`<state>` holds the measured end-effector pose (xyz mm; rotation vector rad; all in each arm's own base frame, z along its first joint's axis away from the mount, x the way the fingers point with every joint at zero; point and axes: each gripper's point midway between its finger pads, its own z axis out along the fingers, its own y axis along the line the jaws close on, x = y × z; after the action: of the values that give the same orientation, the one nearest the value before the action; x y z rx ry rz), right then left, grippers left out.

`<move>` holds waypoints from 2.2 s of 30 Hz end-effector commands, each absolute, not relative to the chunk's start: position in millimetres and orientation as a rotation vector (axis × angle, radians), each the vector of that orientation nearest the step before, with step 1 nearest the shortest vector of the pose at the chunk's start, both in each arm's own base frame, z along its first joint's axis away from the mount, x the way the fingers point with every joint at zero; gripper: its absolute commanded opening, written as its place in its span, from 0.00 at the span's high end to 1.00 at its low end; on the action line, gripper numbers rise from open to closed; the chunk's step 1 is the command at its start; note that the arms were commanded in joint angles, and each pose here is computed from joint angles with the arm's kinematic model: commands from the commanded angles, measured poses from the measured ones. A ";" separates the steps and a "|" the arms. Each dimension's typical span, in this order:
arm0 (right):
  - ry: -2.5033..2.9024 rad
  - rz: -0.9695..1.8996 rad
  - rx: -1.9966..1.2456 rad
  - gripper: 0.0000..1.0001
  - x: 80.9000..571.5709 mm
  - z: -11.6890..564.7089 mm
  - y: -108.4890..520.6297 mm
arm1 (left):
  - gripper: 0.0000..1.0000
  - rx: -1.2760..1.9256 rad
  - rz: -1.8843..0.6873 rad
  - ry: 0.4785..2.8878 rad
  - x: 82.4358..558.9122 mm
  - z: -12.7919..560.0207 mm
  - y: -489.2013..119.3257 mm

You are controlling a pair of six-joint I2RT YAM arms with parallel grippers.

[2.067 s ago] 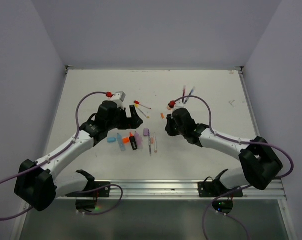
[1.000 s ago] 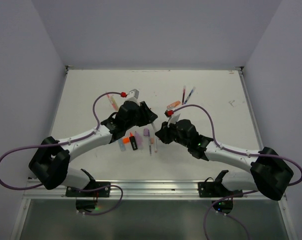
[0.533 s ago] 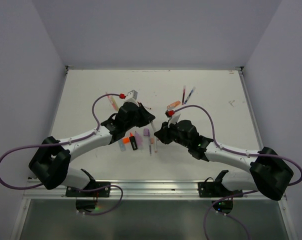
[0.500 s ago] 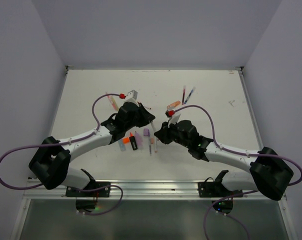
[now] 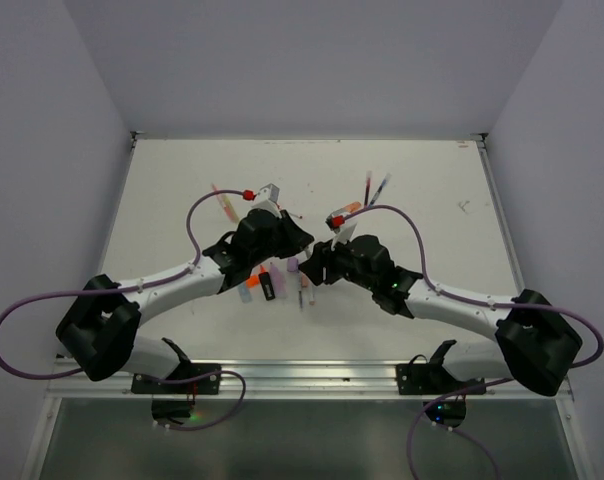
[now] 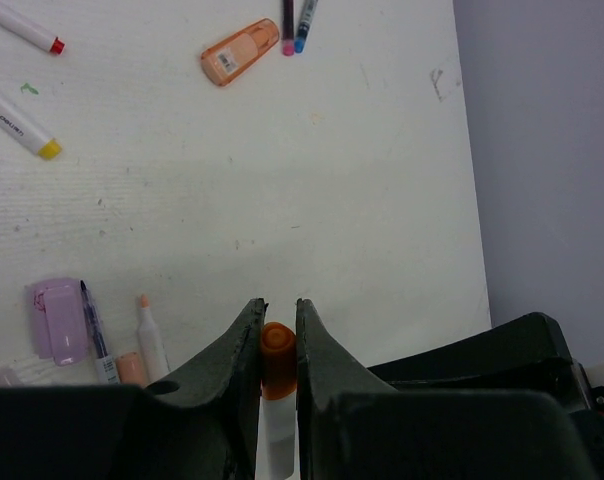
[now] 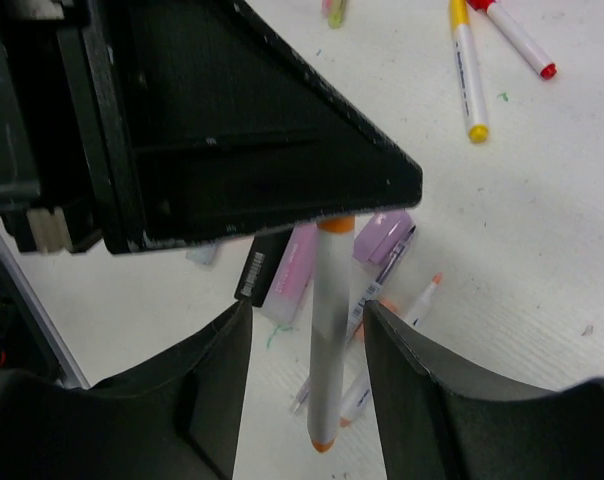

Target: Open the pen caps

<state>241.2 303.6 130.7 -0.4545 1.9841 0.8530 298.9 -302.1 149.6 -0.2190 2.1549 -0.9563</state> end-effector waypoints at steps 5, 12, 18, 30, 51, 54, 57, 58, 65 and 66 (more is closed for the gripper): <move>1.942 0.847 -0.503 0.55 257.3 148.5 324.0 | 1.00 -0.147 -1.026 2.032 297.2 182.9 -310.0; 1.967 0.819 -0.513 0.96 252.3 136.9 315.3 | 1.00 -0.168 -1.015 1.968 301.1 201.4 -303.5; 2.014 0.797 -0.537 1.00 237.1 119.2 299.8 | 1.00 -0.246 -0.971 1.859 319.0 234.3 -290.9; 2.079 0.802 -0.635 1.00 207.5 90.7 280.8 | 1.00 -0.660 -0.940 1.476 377.4 309.1 -211.3; 2.166 0.504 -0.292 1.00 233.7 84.3 225.7 | 1.00 -0.290 -0.758 1.838 392.9 269.9 -253.2; 2.205 0.422 -0.176 1.00 242.8 80.3 207.7 | 1.00 -0.113 -0.699 2.060 359.6 216.2 -291.7; 2.225 0.425 -0.077 1.00 248.9 77.5 202.8 | 0.99 0.018 -0.739 2.232 321.5 164.6 -320.1; 2.232 0.429 -0.062 1.00 248.9 75.8 202.8 | 0.99 0.029 -0.751 2.269 312.3 153.4 -325.4; 2.318 0.441 0.028 1.00 250.3 56.9 205.6 | 0.94 0.171 -0.724 2.517 262.3 73.9 -344.6; 2.306 0.465 0.047 1.00 253.7 58.2 209.4 | 0.93 0.181 -0.713 2.531 259.6 68.9 -346.1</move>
<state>240.2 200.5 47.3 -0.0609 2.3315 0.4176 281.7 -338.7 83.7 0.0846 2.4568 -0.7035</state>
